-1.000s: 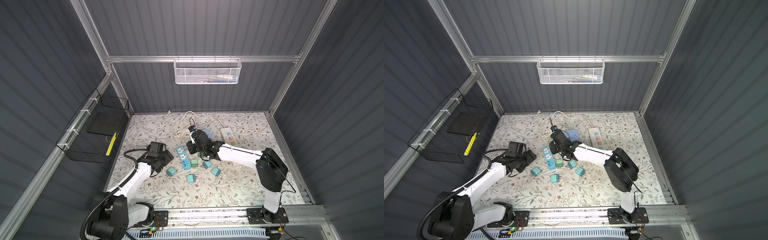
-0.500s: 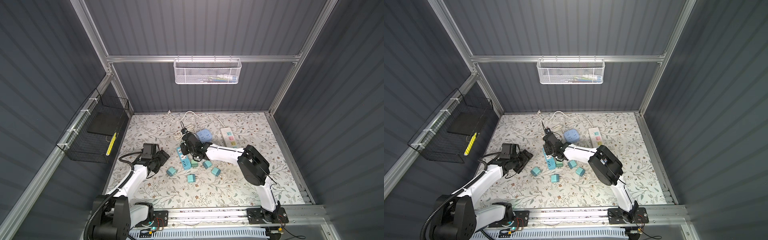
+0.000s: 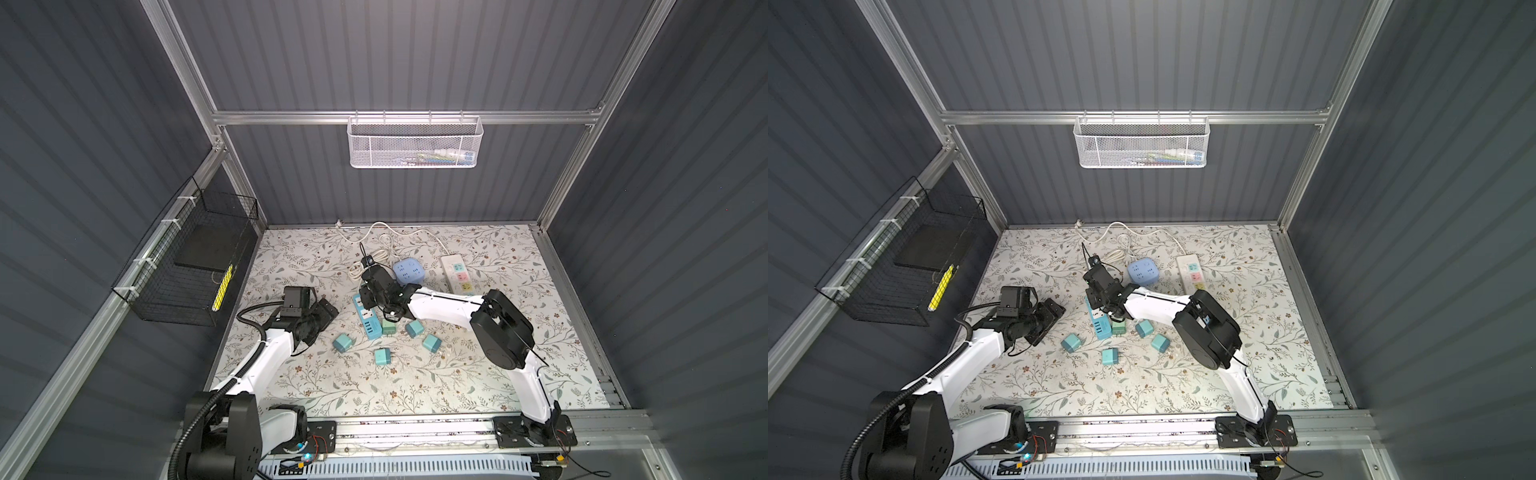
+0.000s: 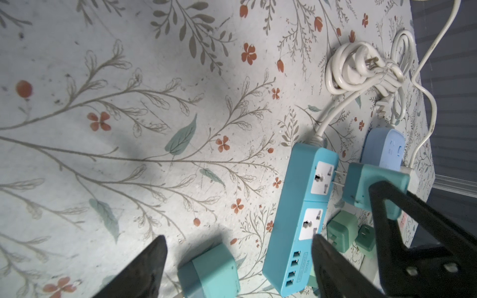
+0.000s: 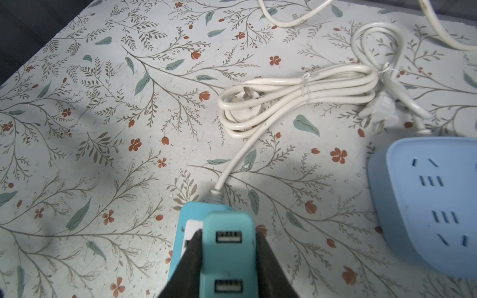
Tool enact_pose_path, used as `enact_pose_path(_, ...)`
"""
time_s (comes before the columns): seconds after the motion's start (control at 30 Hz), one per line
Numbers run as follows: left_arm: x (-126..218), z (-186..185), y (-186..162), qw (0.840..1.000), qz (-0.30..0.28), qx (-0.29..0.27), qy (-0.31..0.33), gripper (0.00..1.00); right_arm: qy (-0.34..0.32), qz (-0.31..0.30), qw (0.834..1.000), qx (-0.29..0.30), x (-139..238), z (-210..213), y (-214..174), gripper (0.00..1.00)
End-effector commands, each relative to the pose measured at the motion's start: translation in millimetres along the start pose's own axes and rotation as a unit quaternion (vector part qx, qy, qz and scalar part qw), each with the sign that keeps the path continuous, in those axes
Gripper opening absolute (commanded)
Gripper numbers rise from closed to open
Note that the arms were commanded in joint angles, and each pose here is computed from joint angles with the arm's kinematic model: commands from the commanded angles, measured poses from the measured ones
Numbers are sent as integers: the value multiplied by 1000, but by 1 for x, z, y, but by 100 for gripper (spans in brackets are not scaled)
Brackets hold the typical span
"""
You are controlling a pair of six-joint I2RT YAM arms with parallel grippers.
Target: Insert the plug
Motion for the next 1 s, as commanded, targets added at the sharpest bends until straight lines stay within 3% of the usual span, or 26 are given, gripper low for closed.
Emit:
enact_pose_path(0.0, 8, -6, 3, 1000, 0, -14, -9, 88, 0, 3, 1000, -9, 12, 1, 1, 9)
enact_pose_path(0.97, 6, -3, 2, 1000, 3, -19, -12, 90, -9, 17, 1000, -18, -7, 10, -13, 9)
Point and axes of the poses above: each gripper's point midway between its finger pads, its own x axis back along the fingers, its own z axis along the line the jaws close on, y = z × x, the point moved 4 cm from there along x, back along the fingers, and after that the axes turned 4 degrees about -x, right-handed, at the moved point
